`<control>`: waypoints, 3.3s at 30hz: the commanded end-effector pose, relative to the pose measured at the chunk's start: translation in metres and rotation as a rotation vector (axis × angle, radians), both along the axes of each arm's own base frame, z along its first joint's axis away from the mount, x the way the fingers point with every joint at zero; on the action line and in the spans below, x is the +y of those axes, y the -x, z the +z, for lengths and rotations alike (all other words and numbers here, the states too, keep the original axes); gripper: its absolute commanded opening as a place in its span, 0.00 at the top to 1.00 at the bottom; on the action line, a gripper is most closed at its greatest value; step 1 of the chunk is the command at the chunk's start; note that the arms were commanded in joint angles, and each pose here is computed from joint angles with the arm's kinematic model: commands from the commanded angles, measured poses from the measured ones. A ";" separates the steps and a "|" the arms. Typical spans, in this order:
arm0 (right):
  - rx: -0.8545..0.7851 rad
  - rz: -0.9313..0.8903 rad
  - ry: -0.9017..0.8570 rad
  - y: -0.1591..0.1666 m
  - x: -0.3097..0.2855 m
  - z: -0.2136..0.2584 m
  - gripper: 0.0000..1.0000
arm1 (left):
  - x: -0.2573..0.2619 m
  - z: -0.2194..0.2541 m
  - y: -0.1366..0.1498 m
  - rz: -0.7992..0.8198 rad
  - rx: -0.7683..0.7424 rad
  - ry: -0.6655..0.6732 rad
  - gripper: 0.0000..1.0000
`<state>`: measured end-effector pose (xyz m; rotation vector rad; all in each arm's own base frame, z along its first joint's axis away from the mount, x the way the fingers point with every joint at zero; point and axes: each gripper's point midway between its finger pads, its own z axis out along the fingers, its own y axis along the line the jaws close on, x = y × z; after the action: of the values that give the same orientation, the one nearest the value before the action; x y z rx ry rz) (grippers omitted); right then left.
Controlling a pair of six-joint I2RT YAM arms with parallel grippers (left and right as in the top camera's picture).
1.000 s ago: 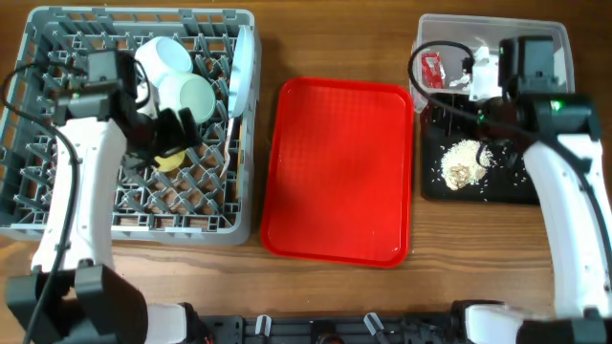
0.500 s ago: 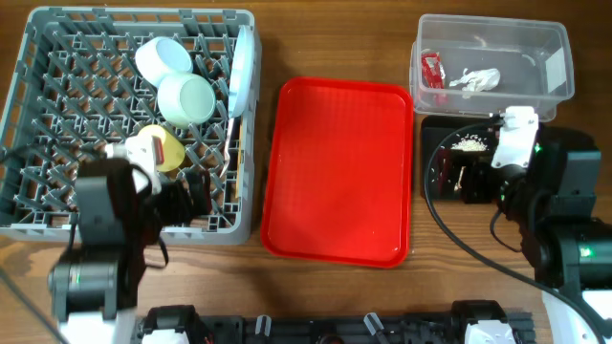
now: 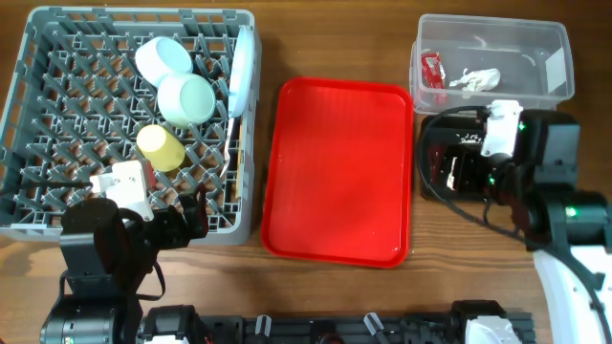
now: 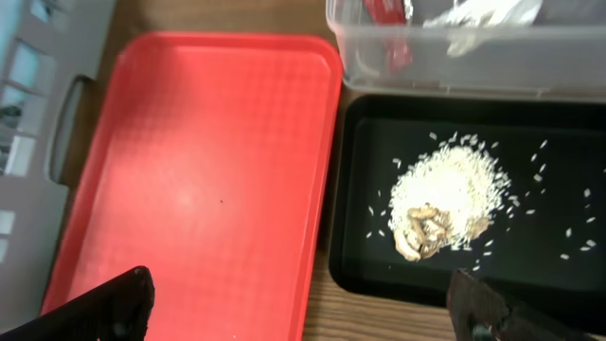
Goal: Sort waste into correct bins and load items into the dishwasher rack
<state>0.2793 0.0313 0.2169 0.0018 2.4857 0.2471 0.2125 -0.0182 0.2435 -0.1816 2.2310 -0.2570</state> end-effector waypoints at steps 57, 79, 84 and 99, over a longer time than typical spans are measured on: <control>-0.938 -0.010 0.135 0.033 -0.011 -0.041 0.00 | 0.001 -0.003 0.000 -0.007 0.002 -0.017 0.00; -0.934 -0.009 0.135 0.033 -0.011 -0.042 0.00 | 0.001 -0.002 0.000 -0.007 0.001 -0.017 0.00; -0.934 -0.009 0.135 0.033 -0.011 -0.042 0.00 | 0.001 -0.002 0.005 -0.007 -0.001 -0.016 0.00; -0.935 -0.009 0.135 0.033 -0.011 -0.042 0.00 | 0.013 -0.040 0.001 0.054 -0.368 -0.038 0.00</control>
<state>0.2461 0.0221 0.1730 -0.1308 1.5751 0.0685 0.2060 -0.0066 0.2162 -0.1870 1.9479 -0.2172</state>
